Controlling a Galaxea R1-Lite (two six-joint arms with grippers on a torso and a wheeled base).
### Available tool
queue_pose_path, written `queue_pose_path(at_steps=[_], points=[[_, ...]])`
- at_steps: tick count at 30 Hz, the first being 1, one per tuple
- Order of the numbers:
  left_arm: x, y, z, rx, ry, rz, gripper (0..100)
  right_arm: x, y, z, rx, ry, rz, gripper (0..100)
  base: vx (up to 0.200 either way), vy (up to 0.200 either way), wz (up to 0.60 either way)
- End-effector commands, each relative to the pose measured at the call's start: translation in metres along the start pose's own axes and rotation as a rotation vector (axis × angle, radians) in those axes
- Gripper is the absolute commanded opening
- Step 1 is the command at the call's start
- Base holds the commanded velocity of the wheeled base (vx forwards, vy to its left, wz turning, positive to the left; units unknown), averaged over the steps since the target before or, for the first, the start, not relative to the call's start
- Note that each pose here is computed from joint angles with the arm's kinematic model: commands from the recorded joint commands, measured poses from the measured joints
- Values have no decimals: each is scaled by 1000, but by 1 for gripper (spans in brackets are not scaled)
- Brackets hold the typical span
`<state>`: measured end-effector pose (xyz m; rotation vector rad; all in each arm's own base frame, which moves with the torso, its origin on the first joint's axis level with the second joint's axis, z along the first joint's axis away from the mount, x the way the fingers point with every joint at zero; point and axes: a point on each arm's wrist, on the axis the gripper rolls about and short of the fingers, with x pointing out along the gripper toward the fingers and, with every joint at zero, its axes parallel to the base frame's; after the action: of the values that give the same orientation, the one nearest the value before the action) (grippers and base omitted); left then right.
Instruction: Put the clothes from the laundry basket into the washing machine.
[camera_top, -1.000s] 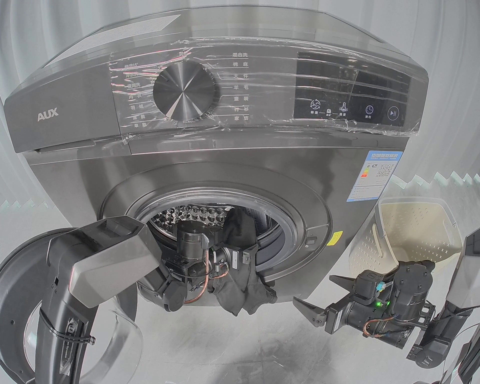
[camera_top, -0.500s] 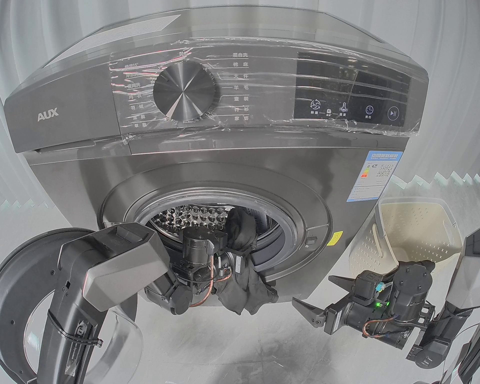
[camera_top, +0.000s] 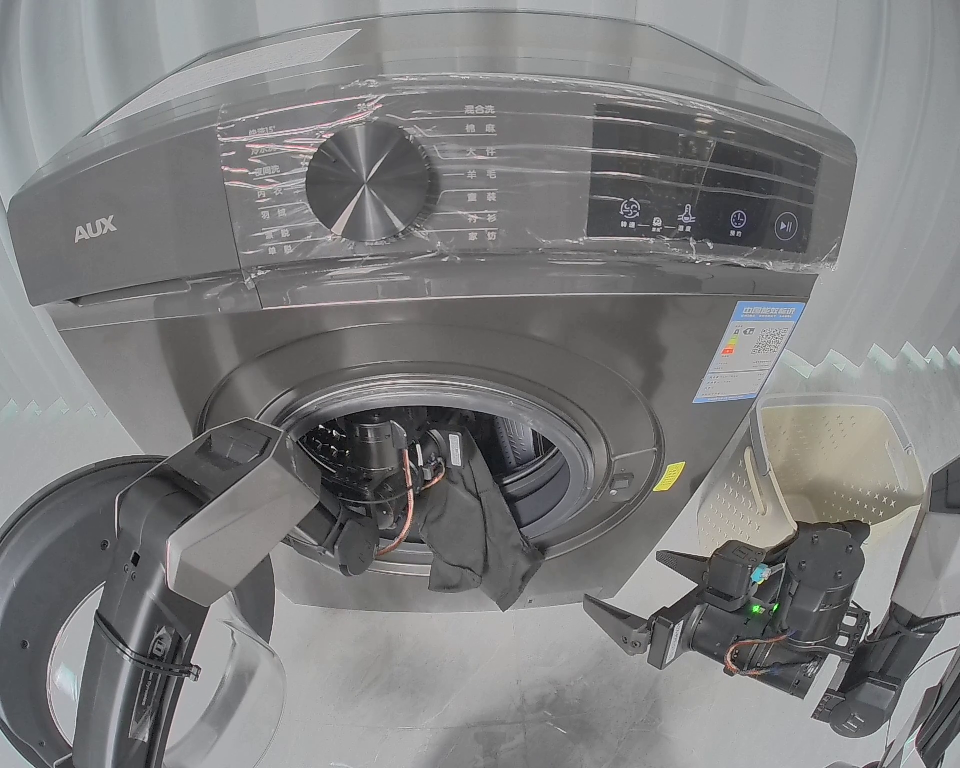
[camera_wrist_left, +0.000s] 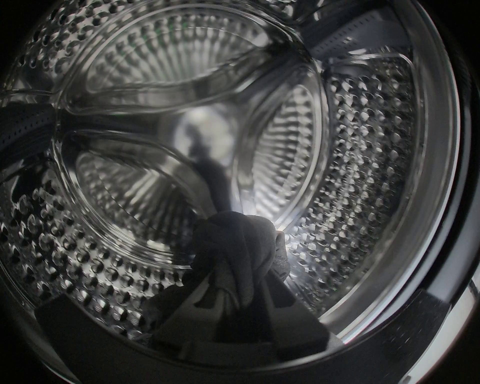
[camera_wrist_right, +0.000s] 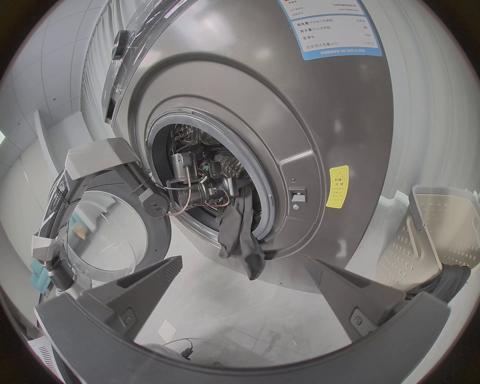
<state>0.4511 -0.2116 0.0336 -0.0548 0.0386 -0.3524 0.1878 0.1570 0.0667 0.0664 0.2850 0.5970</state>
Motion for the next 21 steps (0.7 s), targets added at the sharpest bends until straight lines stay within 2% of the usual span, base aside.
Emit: queue_pose_path(at_steps=[1,5,9,11,12,13,17,21], points=[[3,8,7,-3,-31,20,100,0,0,0,-1,1,0,100,0,0,0],[-2,3,3,-10,-25,4,100,0,0,-1,-1,4,0,100,0,0,0],[-29,-14,-3,-1,71,-71,100,0,0,-1,-1,4,0,100,0,0,0],[-41,-20,-8,2,117,-116,100,0,0,-1,-1,4,0,100,0,0,0],[-41,-20,-8,2,117,-116,100,0,0,-1,-1,4,0,100,0,0,0],[-54,-27,-14,5,168,-164,100,0,0,-1,-2,6,1,100,0,0,0],[-63,-31,-26,18,217,-189,100,0,1,-1,-3,5,4,100,0,0,0],[-63,-32,-33,22,234,-192,100,-1,1,-1,3,7,5,100,0,0,0]])
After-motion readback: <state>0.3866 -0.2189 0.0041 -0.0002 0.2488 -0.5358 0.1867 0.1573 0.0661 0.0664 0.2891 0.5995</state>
